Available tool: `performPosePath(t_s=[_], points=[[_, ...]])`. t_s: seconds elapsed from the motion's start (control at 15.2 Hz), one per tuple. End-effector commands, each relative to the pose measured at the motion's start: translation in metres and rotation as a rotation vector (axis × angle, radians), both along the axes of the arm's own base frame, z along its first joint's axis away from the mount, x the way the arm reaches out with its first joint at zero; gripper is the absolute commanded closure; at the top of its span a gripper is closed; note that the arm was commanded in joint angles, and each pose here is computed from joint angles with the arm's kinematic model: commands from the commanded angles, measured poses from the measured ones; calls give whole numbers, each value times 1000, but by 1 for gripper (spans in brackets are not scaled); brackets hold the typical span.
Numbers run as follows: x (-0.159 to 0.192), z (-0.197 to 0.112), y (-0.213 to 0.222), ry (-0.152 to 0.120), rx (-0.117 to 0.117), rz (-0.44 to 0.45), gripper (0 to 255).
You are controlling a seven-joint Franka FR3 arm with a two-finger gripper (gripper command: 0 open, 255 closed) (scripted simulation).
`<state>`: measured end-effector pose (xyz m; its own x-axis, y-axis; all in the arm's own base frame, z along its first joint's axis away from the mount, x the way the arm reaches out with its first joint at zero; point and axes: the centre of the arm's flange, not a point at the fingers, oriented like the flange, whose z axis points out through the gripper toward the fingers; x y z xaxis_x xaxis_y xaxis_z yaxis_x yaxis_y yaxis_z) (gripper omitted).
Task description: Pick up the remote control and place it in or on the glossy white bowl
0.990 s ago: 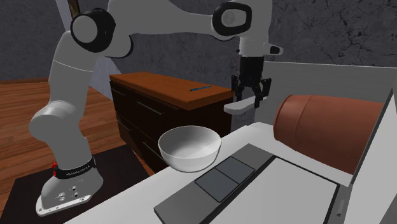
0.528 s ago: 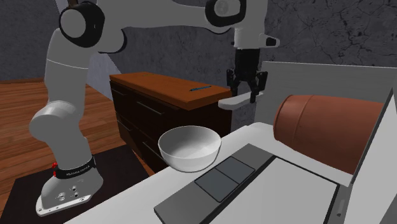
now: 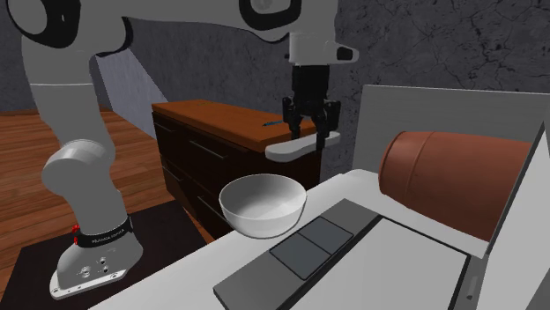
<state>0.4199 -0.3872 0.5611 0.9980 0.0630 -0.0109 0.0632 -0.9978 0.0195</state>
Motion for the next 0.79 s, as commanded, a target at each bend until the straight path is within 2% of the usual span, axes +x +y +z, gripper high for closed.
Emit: performPosePath(t_s=[0.0,0.46,0.73], points=[[-27,-2,0,0,0,1,255],[-124,0,1,0,0,1,255],[-124,-21,1,0,0,1,255]])
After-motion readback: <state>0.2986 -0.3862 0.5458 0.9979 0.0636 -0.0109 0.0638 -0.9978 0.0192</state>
